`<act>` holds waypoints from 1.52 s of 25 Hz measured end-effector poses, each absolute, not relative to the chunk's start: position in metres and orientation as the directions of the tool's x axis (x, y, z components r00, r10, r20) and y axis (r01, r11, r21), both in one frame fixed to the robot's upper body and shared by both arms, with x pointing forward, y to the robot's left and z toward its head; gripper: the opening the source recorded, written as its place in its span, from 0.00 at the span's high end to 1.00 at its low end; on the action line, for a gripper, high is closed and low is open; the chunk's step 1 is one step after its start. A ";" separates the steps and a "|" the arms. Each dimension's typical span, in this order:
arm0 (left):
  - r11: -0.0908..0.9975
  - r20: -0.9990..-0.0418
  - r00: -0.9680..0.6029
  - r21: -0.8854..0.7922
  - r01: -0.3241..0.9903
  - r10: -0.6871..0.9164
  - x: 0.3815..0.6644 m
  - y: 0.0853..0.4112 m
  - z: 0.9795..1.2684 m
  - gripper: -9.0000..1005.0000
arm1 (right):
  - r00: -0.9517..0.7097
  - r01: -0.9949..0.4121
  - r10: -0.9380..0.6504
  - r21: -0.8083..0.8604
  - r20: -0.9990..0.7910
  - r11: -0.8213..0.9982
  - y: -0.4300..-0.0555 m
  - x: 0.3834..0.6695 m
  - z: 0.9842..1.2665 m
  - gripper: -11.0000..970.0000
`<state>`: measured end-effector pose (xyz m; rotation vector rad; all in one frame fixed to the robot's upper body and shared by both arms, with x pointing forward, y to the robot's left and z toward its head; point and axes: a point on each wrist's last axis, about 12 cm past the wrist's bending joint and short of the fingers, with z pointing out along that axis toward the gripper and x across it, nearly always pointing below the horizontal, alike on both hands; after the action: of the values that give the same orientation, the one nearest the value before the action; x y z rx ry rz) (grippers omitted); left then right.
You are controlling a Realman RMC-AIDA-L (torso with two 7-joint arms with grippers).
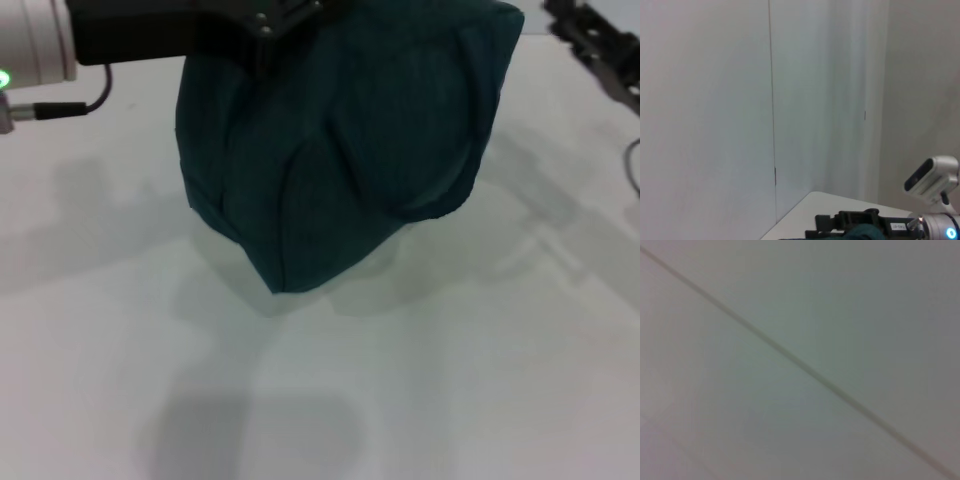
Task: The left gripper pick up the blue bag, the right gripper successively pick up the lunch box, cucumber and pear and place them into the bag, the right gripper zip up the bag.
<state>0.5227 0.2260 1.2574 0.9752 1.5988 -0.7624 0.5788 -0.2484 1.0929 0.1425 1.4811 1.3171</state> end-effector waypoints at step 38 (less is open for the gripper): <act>0.482 -0.969 -0.221 -0.144 0.864 0.107 0.596 0.187 1.172 0.78 | -0.172 -0.514 0.757 0.713 -0.631 0.477 -0.316 0.547 1.090 0.09</act>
<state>0.5956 0.1872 1.1718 0.8459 1.6563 -0.8826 0.5469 -0.3158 1.0900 0.2394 1.3241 1.1439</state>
